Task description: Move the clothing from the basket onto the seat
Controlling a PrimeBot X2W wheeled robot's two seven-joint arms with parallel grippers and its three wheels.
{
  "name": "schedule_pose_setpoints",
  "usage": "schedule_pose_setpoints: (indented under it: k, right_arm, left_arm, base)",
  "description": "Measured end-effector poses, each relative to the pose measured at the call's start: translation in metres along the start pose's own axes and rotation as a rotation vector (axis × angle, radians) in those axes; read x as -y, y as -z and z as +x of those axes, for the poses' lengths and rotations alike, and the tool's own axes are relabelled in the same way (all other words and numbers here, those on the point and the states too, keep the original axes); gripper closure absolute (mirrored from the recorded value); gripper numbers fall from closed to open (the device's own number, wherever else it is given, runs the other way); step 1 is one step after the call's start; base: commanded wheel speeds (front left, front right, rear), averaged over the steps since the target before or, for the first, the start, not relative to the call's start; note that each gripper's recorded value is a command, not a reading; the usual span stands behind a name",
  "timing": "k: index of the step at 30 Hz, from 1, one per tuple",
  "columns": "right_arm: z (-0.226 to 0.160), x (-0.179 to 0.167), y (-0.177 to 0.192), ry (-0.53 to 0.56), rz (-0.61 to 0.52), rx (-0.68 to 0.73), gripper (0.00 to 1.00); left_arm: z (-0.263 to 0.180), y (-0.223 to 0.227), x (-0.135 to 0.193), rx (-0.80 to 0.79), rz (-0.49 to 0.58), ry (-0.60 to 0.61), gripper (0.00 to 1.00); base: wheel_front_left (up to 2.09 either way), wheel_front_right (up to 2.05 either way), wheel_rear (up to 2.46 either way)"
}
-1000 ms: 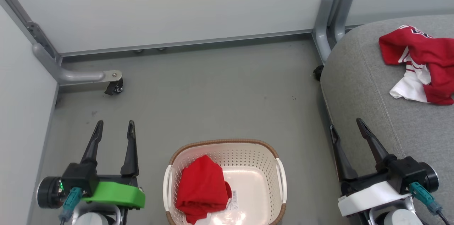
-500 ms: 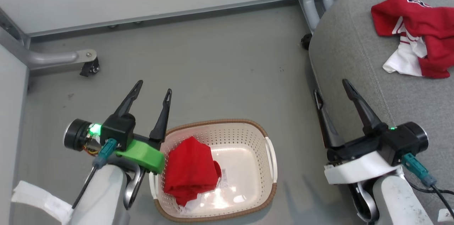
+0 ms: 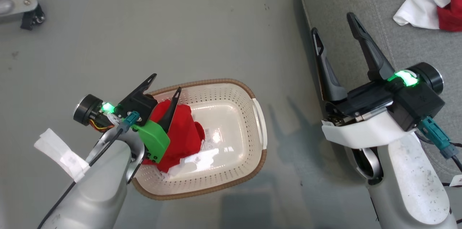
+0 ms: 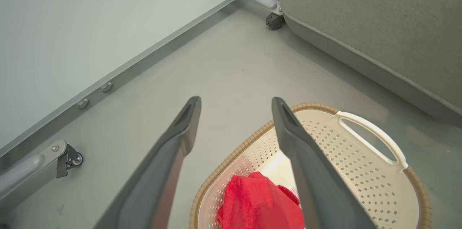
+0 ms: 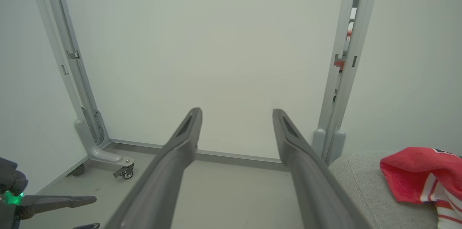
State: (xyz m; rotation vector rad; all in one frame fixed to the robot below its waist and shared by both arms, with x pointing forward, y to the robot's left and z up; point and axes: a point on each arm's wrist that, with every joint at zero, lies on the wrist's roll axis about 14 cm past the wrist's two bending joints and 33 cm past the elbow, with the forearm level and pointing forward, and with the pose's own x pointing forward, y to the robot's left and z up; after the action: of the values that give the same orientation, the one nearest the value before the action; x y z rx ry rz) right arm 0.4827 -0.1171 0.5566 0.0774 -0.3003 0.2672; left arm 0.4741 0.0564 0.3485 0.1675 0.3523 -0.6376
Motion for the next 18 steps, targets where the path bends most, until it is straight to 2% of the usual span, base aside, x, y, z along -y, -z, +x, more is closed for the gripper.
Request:
schedule_pose_setpoints:
  k: [7, 18]
  right_arm:
    - [0.012, 0.013, 0.032, 0.009, -0.017, -0.037, 0.00]
    - [0.013, 0.033, 0.088, 0.034, -0.028, -0.122, 0.00]
  left_arm:
    - [0.024, 0.076, 0.013, -0.204, 0.008, 0.099, 0.00]
    - [0.049, 0.168, 0.023, -0.442, 0.019, 0.196, 0.00]
  base:
    - [0.00, 0.00, 0.00]
    - [0.00, 0.00, 0.00]
